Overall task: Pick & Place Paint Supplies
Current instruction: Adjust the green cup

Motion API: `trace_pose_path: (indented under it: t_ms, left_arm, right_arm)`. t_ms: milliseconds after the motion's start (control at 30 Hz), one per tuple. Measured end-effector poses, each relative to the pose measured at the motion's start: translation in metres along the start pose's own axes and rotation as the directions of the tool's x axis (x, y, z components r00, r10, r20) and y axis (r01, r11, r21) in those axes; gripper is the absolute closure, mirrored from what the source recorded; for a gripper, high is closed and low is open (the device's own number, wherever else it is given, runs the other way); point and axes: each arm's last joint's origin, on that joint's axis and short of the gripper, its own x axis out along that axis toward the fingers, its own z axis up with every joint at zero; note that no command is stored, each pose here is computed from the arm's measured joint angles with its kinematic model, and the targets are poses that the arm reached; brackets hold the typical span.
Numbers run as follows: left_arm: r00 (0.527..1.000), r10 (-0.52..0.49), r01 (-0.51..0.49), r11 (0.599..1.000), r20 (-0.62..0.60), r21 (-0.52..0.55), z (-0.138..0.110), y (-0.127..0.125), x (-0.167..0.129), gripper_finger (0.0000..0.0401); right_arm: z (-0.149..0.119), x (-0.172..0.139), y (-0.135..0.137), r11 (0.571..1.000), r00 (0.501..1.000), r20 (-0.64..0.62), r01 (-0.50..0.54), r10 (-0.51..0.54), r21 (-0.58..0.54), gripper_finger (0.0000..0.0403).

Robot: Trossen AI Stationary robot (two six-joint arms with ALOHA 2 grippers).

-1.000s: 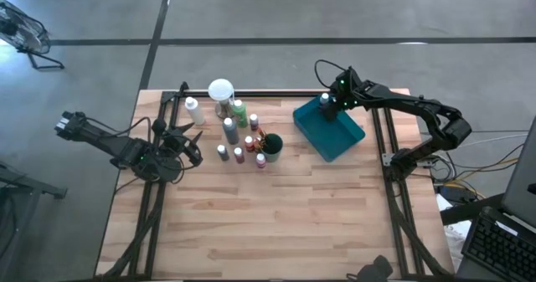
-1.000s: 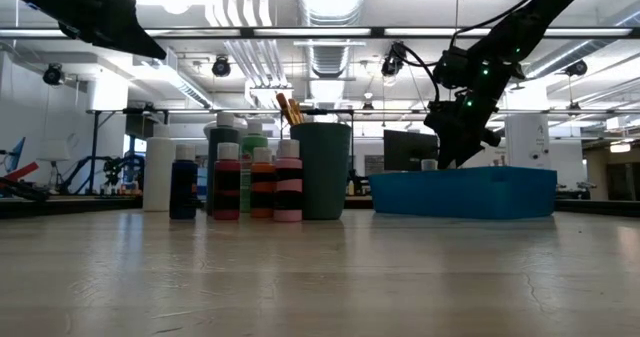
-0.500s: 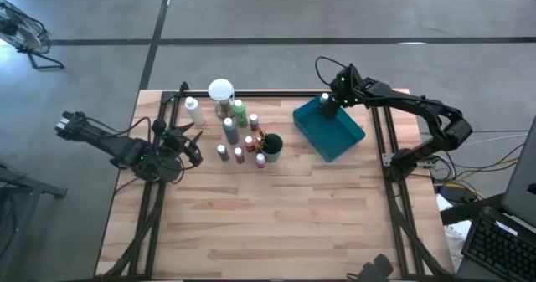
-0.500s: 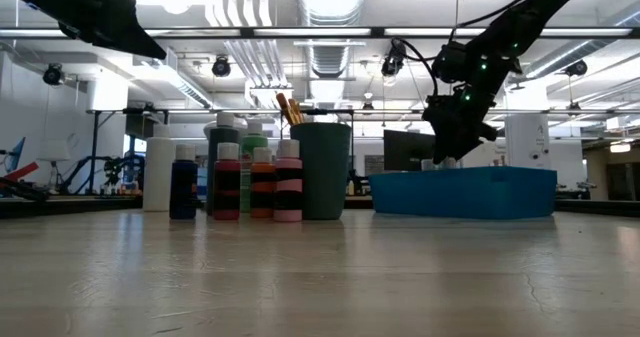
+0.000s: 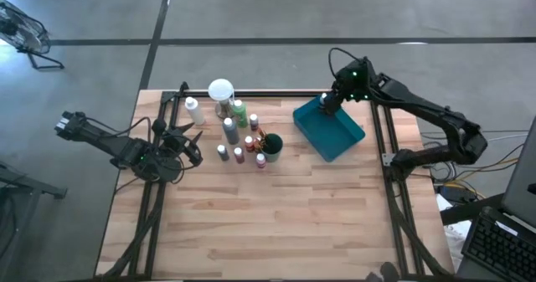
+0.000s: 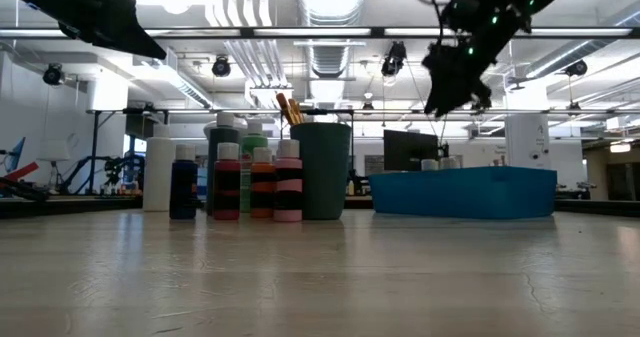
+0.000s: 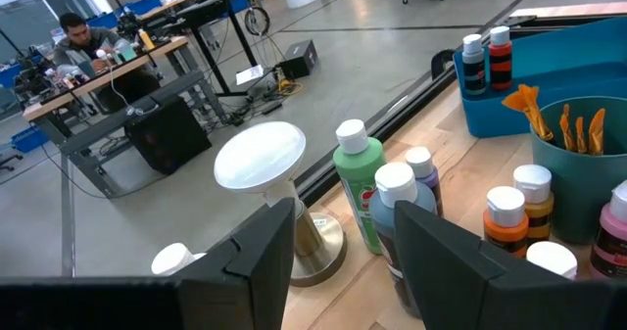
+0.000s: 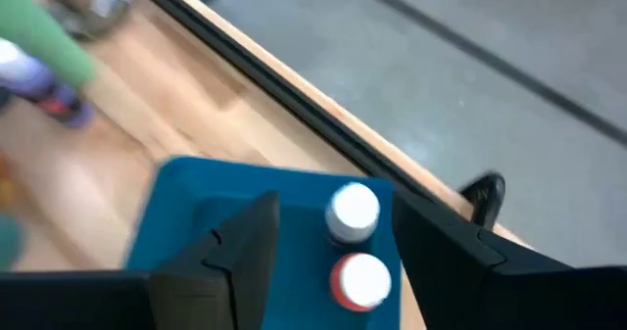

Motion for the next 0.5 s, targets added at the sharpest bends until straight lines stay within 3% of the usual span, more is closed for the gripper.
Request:
trace_pose_path:
  t_ms: [500]
  left_arm:
    - [1.000, -0.001, 0.001, 1.000, 0.000, 0.000, 0.000, 0.000, 0.000, 0.0220]
  right_arm:
    - [0.011, -0.075, 0.039, 0.982, 0.959, 0.230, -0.138, 0.165, -0.128, 0.0285]
